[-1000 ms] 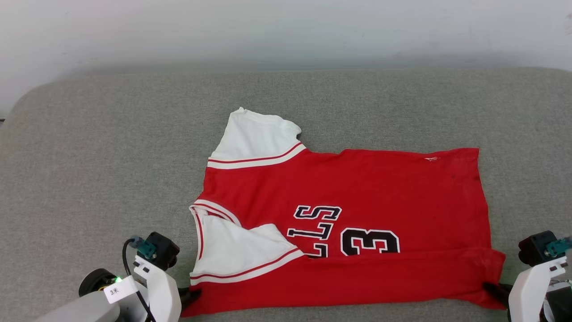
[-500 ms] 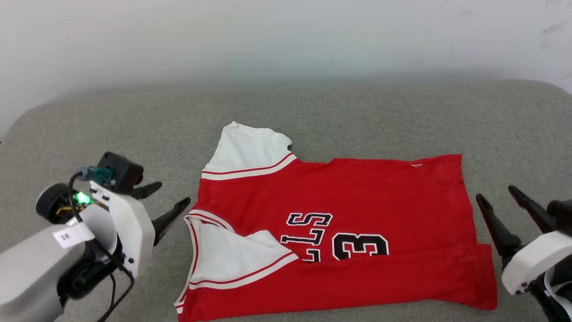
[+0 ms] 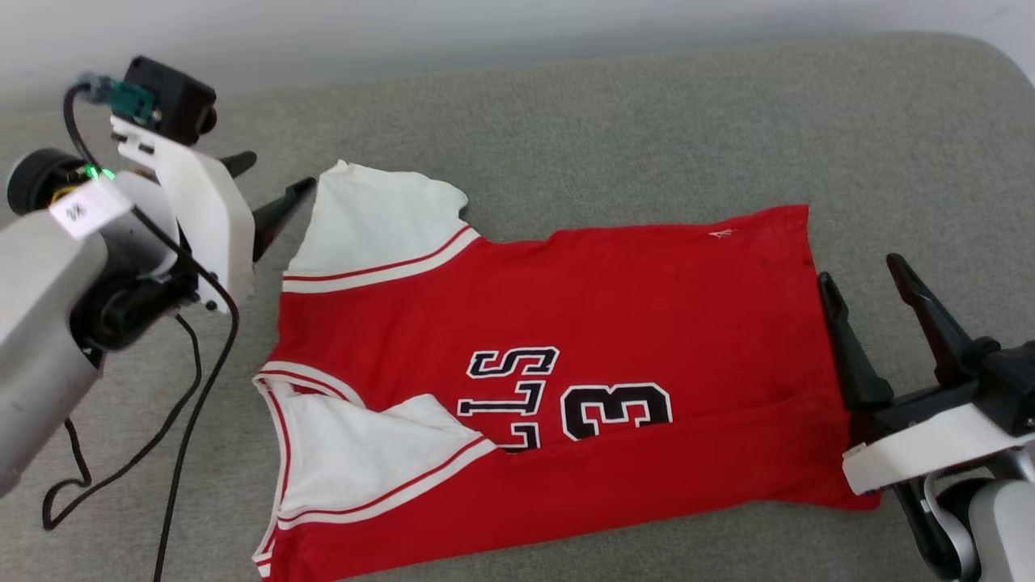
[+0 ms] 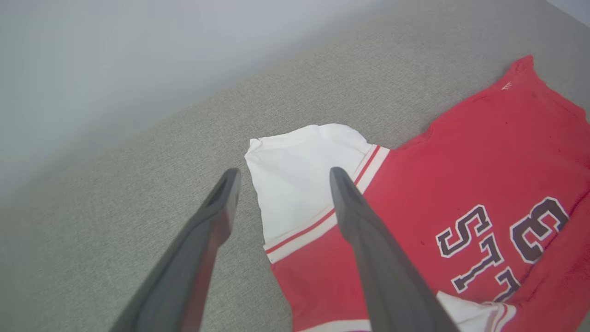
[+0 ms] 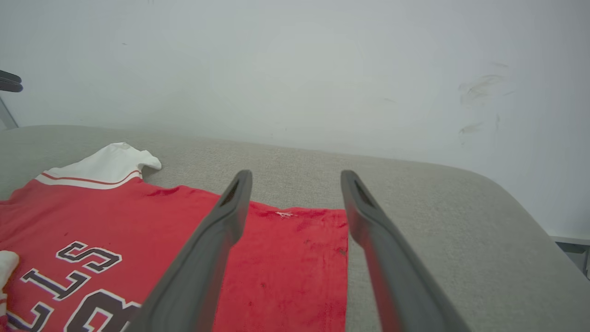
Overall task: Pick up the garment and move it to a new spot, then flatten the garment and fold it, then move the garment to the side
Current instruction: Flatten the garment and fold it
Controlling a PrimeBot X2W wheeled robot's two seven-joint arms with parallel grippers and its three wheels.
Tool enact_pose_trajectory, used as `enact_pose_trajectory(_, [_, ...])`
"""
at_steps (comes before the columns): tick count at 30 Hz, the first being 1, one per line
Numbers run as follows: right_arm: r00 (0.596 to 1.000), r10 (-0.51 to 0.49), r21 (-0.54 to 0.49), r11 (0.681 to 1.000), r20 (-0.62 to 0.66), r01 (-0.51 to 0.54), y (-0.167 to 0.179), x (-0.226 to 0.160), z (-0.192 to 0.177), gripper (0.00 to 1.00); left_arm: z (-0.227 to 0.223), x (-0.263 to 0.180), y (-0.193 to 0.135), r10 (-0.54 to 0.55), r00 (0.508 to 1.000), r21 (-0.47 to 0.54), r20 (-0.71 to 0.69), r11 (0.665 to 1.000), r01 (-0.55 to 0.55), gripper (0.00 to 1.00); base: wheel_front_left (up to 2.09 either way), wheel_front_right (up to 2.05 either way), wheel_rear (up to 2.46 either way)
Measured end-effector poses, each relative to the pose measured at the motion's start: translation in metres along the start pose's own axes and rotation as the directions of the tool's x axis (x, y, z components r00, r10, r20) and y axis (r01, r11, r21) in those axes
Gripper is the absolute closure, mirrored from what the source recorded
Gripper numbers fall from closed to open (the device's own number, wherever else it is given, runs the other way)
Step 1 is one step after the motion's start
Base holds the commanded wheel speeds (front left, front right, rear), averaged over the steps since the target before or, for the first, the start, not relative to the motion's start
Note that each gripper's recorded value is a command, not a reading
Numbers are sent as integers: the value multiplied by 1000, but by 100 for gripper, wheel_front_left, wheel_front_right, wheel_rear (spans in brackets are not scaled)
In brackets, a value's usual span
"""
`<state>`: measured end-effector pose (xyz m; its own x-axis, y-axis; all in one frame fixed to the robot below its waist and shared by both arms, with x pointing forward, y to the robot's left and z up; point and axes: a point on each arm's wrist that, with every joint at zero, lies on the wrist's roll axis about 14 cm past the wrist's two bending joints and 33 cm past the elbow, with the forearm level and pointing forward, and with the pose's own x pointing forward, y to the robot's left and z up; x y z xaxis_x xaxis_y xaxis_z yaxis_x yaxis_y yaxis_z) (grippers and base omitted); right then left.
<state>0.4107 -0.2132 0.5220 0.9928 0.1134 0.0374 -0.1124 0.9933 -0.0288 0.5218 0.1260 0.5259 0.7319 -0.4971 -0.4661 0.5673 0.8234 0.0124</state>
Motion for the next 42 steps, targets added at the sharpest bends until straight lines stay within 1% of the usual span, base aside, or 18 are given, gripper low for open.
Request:
enact_pose_trajectory(3, [1000, -3, -2, 1000, -10, 3, 1, 6, -7, 0, -13, 26, 12, -1, 993, -42, -122, 999, -4, 0, 0, 0, 0])
enact_pose_trajectory(5, [1000, -6, -15, 1000, -21, 5, -1, 11, -13, 0, -22, 42, 22, 16, 979, -39, -202, 999, -24, 0, 0, 0, 0])
enact_pose_trajectory(8, [999, -10, -12, 1000, -43, 10, -1, 16, -25, 0, -24, 64, 38, 44, 962, -29, -270, 998, -53, 0, 0, 0, 0])
enact_pose_trajectory(13, [996, -33, -32, 999, -87, 31, -12, 22, -44, 0, -51, 98, 32, -19, 907, -55, -420, 998, -5, 0, 0, 0, 0])
enact_pose_trajectory(17, [992, -48, -41, 998, -117, 43, -19, 25, -59, 0, -62, 119, 34, -31, 885, -46, -465, 999, 10, 0, 0, 0, 0])
enact_pose_trajectory(20, [989, -47, -44, 998, -140, 41, -20, 28, -70, 0, -79, 131, 32, -36, 859, -34, -510, 999, 22, 0, 0, 0, 0])
enact_pose_trajectory(22, [989, -43, -43, 998, -143, 37, -18, 31, -73, 0, -89, 136, 31, -44, 846, -38, -531, 999, 28, 0, 0, 0, 0])
enact_pose_trajectory(26, [988, -42, -44, 998, -148, 36, -19, 34, -77, 0, -101, 141, 33, -30, 823, 0, -567, 999, 36, 0, 0, 0, 0])
enact_pose_trajectory(27, [988, -43, -44, 998, -149, 36, -19, 34, -78, 0, -102, 142, 32, -33, 822, 0, -569, 999, 41, 51, 0, 0, 0])
enact_pose_trajectory(28, [988, -43, -45, 998, -149, 37, -19, 34, -78, 0, -102, 142, 32, -33, 823, 0, -568, 999, 39, 78, 0, 0, 0])
enact_pose_trajectory(29, [989, -44, -46, 998, -145, 38, -20, 35, -77, 0, -104, 143, 32, -33, 820, 3, -571, 999, 43, 100, 0, 0, 0])
enact_pose_trajectory(31, [989, -46, -47, 998, -138, 40, -21, 36, -76, 0, -104, 143, 32, -34, 820, 9, -571, 999, 47, 100, 0, 0, 0])
enact_pose_trajectory(35, [991, -56, -51, 997, -123, 50, -25, 36, -70, 0, -98, 144, 32, -29, 844, 20, -536, 999, 46, 100, 0, 0, 0])
enact_pose_trajectory(40, [997, -75, -118, 990, -29, 71, -47, 48, -37, 0, -79, 139, 31, -30, 898, 20, -438, 999, 43, 100, 0, 0, 0])
enact_pose_trajectory(42, [997, -72, -138, 988, -16, 69, -55, 55, -24, 0, -73, 135, 29, -28, 916, 36, -400, 998, 46, 100, 0, 0, 0])
